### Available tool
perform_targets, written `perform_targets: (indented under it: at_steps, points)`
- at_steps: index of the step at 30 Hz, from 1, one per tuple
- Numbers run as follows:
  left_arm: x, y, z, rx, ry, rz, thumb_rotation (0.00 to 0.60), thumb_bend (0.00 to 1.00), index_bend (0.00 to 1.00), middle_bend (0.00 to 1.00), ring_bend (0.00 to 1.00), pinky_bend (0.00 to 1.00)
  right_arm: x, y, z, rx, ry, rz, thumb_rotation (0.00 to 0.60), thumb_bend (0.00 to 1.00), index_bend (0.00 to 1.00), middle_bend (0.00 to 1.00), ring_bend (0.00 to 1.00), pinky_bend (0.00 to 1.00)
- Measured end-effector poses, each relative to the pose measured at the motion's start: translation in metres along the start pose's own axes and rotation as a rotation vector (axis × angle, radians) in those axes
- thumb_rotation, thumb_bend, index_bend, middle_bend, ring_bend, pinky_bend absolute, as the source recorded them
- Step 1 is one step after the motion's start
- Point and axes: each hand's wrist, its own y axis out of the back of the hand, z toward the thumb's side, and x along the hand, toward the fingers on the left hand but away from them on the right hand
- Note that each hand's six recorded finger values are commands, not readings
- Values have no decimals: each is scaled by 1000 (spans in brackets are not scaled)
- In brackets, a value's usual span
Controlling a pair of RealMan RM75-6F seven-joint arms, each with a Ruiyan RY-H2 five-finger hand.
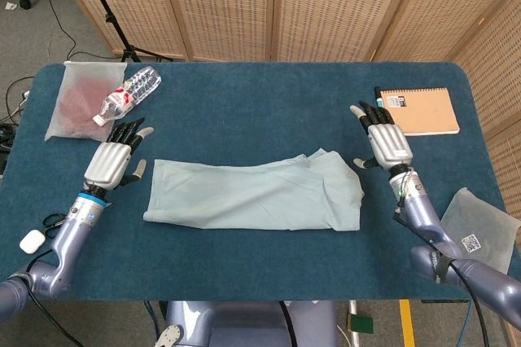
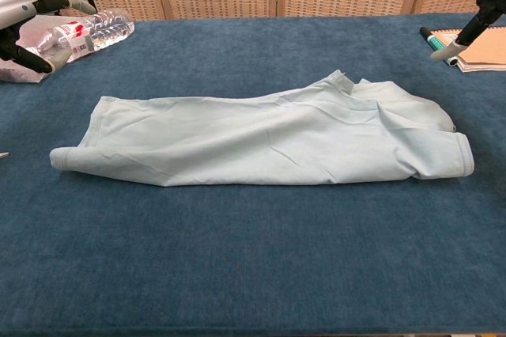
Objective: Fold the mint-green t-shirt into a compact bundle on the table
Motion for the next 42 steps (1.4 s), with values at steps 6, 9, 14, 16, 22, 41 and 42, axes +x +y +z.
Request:
perform_targets:
  at_steps: [6, 9, 14, 16, 22, 41, 42]
  points:
    - [0, -7, -10, 62, 39, -36, 600, 515, 29, 0, 0, 0, 41, 24, -12, 22, 35, -76, 600, 0, 0, 0, 0, 0]
    - [2, -17, -12, 76, 59, -63, 600, 515, 70, 0, 0, 0, 78, 35, -20, 52, 64, -104, 600, 0, 0, 0, 0, 0]
    - [4, -30, -15, 82, 95, -101, 600, 515, 134, 0, 0, 0, 131, 43, -31, 85, 85, -144, 600, 0, 0, 0, 0, 0]
    - [5, -33, -16, 82, 109, -107, 600, 514, 161, 0, 0, 0, 145, 44, -34, 89, 89, -160, 600, 0, 0, 0, 0, 0]
    - [10, -41, -14, 70, 140, -109, 600, 514, 236, 0, 0, 0, 184, 44, -35, 76, 110, -202, 600, 0, 0, 0, 0, 0]
    - [35, -62, 15, 47, 217, -134, 600, 421, 353, 0, 0, 0, 207, 43, -43, 13, 126, -222, 600, 0, 0, 0, 0, 0]
    - [36, -63, 15, 42, 223, -137, 600, 417, 356, 0, 0, 0, 206, 43, -43, 12, 126, -222, 600, 0, 0, 0, 0, 0]
